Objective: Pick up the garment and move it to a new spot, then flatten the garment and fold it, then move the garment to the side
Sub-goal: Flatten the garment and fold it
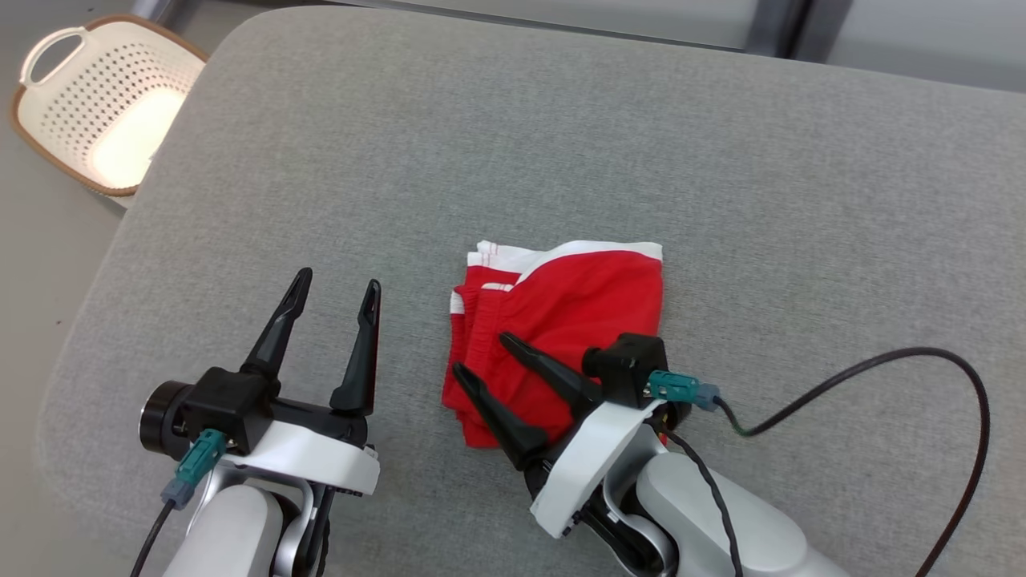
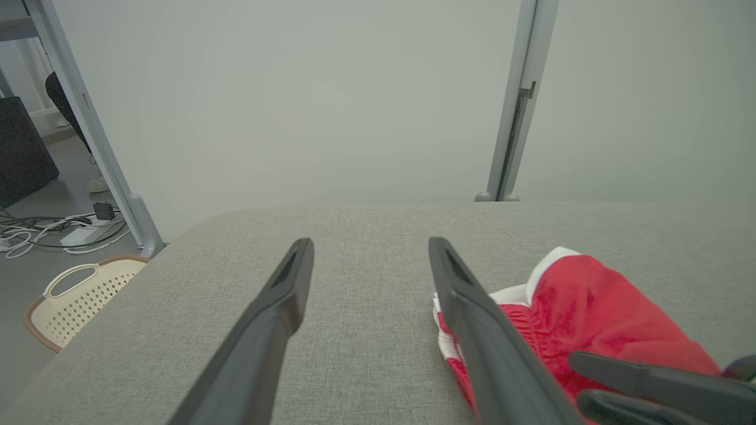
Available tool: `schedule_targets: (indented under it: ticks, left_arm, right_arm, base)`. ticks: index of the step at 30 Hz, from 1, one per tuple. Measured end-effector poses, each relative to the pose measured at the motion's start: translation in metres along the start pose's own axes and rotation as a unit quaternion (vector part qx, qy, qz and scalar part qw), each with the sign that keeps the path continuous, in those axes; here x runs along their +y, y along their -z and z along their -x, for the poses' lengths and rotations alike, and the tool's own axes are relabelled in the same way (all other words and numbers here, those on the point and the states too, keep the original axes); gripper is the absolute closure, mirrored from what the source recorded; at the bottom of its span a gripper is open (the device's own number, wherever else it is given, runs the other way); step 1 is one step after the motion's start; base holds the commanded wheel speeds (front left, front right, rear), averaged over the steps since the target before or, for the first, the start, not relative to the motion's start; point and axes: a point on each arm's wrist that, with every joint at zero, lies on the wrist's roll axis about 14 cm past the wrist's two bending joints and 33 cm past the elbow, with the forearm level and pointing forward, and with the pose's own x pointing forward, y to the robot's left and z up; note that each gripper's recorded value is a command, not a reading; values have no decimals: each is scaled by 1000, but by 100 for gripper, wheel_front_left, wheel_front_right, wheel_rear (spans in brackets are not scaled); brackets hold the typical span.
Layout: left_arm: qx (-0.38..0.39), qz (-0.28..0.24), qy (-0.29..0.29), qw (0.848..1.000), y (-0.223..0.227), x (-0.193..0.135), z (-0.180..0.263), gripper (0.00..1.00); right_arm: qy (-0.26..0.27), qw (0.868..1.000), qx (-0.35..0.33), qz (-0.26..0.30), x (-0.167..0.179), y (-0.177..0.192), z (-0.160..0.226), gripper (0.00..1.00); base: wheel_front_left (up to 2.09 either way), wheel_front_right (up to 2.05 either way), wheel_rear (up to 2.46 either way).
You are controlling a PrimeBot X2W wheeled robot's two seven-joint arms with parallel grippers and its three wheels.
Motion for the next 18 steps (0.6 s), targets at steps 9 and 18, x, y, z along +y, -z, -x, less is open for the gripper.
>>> schedule_targets:
  ticks: [9, 18]
  left_arm:
    - [-10, -3, 17, 1000, -4, -9, -10, 0]
    - [-23, -8, 24, 999, -10, -10, -18, 0]
  right_arm:
    - [34, 992, -102, 67, -21, -59, 12, 0]
    - [241, 943, -199, 114, -121, -107, 129, 0]
  base:
    - [0, 0, 0]
    - [0, 0, 0]
